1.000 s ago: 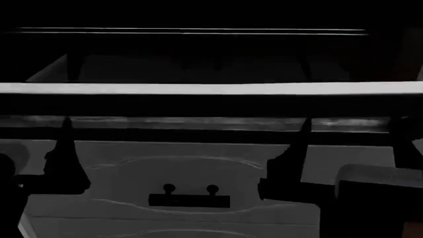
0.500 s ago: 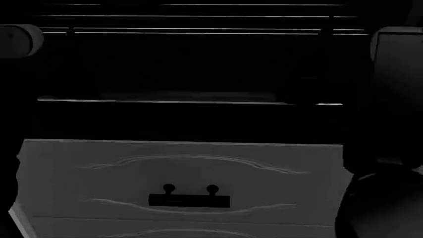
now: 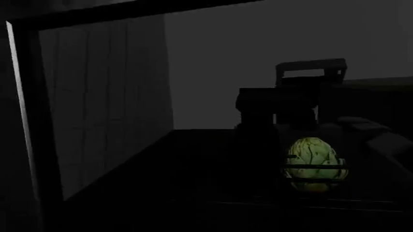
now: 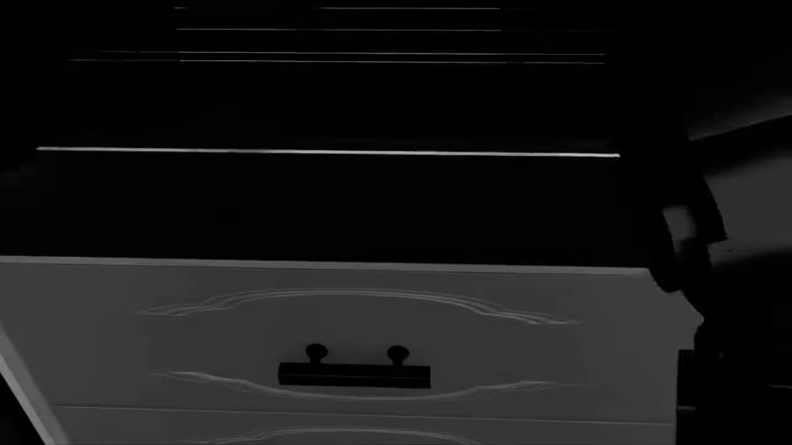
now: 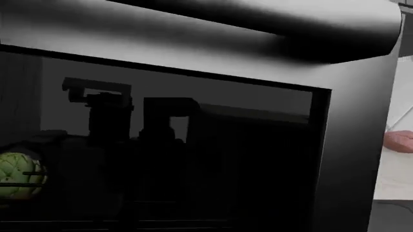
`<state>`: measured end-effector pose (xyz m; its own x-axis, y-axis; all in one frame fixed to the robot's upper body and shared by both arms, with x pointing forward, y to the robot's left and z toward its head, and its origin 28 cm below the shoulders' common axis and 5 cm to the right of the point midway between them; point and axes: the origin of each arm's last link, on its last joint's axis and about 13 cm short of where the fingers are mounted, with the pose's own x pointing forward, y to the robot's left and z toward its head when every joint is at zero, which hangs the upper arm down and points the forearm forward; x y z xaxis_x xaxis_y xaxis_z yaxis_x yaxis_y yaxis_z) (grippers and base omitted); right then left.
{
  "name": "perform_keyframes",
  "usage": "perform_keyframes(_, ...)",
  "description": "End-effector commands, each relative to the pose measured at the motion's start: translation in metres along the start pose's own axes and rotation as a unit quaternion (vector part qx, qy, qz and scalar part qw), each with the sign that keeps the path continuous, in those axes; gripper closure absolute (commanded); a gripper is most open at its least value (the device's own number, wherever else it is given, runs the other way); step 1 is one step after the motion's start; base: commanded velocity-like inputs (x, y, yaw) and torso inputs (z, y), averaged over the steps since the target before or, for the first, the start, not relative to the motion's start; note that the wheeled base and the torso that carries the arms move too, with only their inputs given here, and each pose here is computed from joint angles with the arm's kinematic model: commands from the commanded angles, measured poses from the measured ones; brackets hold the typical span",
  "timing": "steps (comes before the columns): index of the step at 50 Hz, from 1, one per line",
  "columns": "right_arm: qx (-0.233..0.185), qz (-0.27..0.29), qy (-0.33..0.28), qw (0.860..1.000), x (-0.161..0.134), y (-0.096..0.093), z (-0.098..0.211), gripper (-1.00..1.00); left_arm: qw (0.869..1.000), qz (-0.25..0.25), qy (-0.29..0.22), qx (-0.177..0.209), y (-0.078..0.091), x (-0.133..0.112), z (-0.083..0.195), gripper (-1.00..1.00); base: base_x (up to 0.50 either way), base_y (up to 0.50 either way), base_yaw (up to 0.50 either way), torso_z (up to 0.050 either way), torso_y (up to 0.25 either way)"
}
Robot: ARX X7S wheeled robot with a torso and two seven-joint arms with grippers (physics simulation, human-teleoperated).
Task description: Close the oven door
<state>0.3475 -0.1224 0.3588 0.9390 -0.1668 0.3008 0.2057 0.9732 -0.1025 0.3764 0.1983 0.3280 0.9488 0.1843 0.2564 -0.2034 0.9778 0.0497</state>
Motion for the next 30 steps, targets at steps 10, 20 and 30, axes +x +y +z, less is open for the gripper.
perform_keyframes(10,-0.044,-0.031,0.063,0.997,0.077,0.014,0.028,-1.0,0.999,0.007,0.017,0.027,-0.007,0.058,0.045,-1.0,0.02,0.0,0.0,0.003,0.0)
perform_keyframes(20,-0.065,-0.034,0.153,0.986,0.07,0.014,0.027,-1.0,0.993,0.029,0.095,0.072,-0.006,0.056,0.031,-1.0,0.05,0.0,0.0,0.005,-0.015)
perform_keyframes(30,-0.062,-0.04,0.177,0.981,0.067,0.018,0.027,-1.0,0.989,0.029,0.118,0.08,-0.001,0.054,0.047,-1.0,0.05,0.0,0.0,0.004,-0.014)
